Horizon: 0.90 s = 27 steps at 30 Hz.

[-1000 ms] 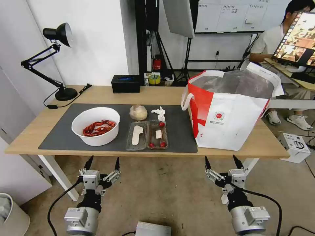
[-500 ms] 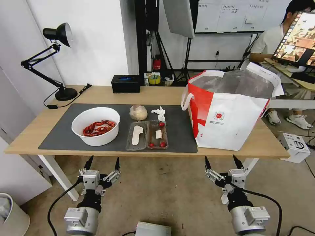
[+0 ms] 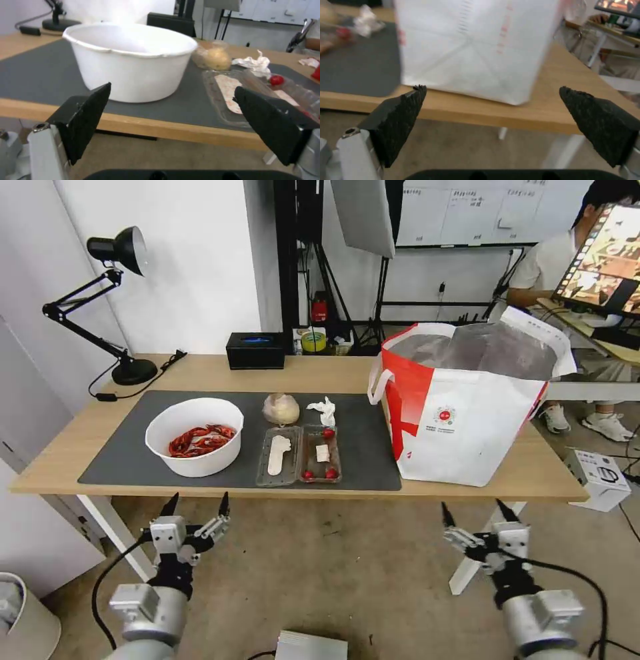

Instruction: Pick up the trash from the table and place it into the takeout bag.

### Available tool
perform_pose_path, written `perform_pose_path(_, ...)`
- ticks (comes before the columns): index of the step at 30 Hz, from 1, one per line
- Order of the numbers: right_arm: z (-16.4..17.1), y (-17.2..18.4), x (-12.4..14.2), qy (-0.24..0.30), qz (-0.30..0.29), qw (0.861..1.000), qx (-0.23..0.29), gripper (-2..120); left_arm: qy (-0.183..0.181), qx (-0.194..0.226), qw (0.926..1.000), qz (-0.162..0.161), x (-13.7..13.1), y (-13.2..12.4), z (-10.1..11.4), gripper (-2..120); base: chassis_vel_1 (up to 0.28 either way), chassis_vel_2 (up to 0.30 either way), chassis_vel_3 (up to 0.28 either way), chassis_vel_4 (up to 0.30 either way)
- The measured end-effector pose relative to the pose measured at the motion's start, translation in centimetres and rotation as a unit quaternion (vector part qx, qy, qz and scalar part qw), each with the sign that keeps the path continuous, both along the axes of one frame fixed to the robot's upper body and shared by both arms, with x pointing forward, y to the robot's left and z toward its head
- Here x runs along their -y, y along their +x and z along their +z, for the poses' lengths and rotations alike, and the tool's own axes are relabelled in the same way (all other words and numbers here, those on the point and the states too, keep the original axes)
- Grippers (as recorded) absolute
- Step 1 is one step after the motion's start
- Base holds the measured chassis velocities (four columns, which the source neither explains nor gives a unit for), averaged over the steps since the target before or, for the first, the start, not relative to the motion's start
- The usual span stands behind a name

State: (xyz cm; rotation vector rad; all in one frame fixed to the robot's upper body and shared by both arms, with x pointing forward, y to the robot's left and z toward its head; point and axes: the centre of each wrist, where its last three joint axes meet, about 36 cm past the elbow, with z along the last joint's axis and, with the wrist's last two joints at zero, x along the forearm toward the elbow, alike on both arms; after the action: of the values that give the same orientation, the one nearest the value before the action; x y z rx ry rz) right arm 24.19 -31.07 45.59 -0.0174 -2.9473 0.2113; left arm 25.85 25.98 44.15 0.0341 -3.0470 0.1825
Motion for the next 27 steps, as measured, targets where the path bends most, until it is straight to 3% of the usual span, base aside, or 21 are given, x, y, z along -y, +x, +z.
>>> perform_pose_path(5, 0.5, 0.1, 0.9, 0.008, 0.001, 1.000, -0.001, 100, -0.033, 0.007, 0.9993, -0.015, -0.6, 0.4, 0.1, 100, 0.000, 0.000, 0.000, 0.000)
perform_pose_path(19, 0.5, -0.3, 0.6, 0.012, 0.001, 1.000, 0.002, 100, -0.037, 0.012, 0.9984, -0.042, -0.3, 0.3, 0.1, 100, 0.000, 0.000, 0.000, 0.000)
perform_pose_path(27, 0.8, -0.9, 0.4, 0.009, 0.005, 1.000, 0.001, 100, -0.042, 0.005, 0.9944, -0.097, 0.0, 3.5, 0.1, 100, 0.000, 0.000, 0.000, 0.000)
